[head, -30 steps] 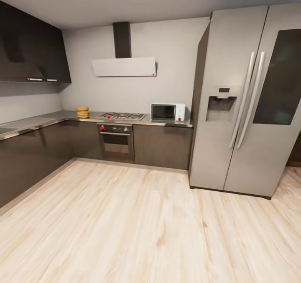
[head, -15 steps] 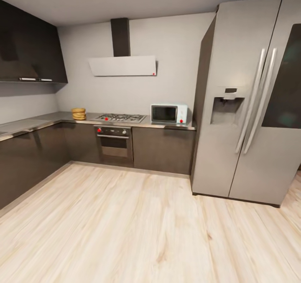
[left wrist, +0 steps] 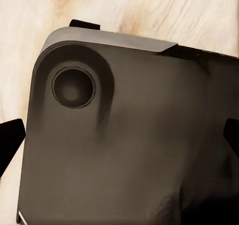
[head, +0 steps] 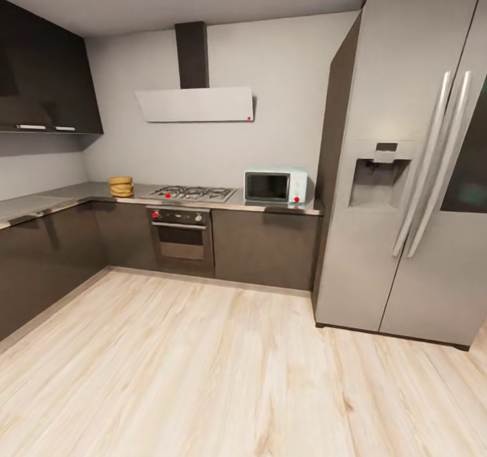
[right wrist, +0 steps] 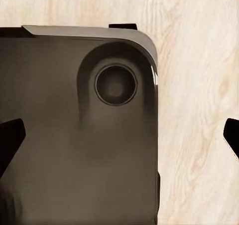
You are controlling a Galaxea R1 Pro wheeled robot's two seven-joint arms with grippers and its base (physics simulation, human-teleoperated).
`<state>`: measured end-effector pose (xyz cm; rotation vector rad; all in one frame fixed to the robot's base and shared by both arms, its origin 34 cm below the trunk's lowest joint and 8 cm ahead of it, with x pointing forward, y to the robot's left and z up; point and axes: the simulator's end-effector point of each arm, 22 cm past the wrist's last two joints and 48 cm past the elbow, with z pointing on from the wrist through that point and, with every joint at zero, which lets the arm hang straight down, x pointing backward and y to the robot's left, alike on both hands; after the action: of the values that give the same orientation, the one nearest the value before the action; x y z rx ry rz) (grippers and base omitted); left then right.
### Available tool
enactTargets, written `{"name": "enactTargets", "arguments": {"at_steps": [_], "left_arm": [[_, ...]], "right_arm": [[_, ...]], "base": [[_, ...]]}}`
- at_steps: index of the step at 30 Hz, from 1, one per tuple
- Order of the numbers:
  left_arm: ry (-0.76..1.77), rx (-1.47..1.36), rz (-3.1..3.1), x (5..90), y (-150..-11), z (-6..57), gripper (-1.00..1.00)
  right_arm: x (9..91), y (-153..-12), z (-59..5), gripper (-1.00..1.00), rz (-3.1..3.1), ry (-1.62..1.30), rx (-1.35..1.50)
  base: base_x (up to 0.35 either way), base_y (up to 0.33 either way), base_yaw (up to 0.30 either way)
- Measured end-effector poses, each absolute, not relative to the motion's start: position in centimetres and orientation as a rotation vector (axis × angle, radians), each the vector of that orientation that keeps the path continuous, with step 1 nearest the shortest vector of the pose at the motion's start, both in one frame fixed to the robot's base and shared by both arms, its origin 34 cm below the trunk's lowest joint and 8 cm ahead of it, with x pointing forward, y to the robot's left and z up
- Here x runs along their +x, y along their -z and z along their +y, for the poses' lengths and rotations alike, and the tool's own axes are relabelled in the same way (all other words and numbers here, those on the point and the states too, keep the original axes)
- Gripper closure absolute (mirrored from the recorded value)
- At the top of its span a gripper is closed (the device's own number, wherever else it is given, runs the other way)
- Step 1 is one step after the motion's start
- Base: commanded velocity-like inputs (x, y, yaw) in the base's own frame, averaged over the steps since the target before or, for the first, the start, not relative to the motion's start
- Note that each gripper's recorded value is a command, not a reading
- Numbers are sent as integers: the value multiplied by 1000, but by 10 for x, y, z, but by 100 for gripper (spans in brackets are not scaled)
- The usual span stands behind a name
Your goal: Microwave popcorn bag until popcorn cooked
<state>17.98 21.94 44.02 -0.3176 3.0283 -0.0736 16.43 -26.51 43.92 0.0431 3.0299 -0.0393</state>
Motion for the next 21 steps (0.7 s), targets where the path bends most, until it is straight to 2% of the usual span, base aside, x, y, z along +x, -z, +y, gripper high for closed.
{"name": "enactTargets", "arguments": {"at_steps": [21], "left_arm": [[74,-322,3028,180,-440,219,-100]], "right_arm": [[164,-439,-264,-100,3031,37,43]], "base": [[326,68,0]]}}
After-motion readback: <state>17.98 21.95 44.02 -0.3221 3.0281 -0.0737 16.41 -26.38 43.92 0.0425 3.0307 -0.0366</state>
